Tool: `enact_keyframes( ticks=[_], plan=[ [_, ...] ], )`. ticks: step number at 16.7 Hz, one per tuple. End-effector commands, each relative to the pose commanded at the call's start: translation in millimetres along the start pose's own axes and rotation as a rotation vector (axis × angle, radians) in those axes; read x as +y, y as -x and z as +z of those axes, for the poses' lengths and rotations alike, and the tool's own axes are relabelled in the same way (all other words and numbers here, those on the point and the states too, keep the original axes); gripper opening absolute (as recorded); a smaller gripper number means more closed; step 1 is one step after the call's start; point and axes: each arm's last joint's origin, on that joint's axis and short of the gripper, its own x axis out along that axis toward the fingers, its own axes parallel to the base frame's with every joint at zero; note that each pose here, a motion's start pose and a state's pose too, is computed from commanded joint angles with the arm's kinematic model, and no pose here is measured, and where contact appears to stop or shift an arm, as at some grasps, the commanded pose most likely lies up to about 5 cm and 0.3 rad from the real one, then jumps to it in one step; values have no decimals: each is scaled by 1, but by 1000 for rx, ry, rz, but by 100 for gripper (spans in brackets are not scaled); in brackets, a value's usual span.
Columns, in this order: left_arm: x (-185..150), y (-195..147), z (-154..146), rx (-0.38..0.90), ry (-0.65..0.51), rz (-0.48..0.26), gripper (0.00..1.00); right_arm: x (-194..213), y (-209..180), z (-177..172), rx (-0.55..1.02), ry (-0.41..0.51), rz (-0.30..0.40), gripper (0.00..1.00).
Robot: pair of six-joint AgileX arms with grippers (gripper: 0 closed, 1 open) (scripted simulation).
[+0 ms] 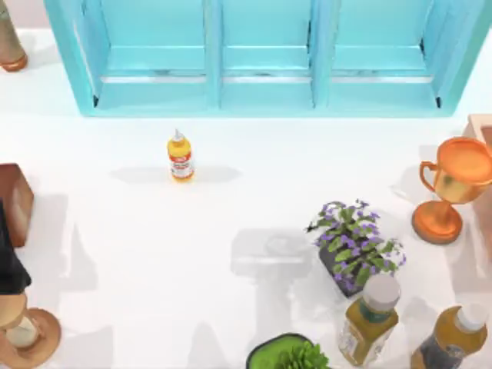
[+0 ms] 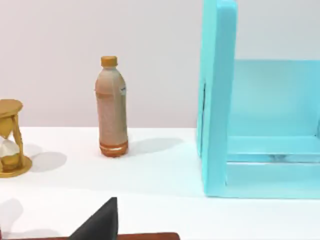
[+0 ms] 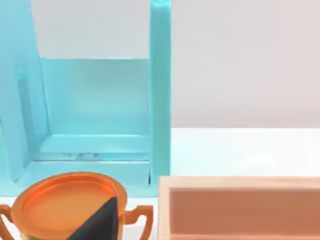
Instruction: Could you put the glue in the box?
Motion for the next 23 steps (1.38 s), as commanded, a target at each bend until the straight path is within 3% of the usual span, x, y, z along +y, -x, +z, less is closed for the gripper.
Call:
enact_keyframes(
  ticks=[6,12,18,23],
  plan=[
    [0,0,0,0,0,0,100,6,-4,8,49,-22,15,100],
    [0,0,0,0,0,0,100,43,-37,50,201,-72,54,100],
    [0,0,0,0,0,0,100,149,-118,67,308,-64,3,100],
    [0,0,0,0,0,0,100,274,-165,17,279,-52,-52,100]
  ],
)
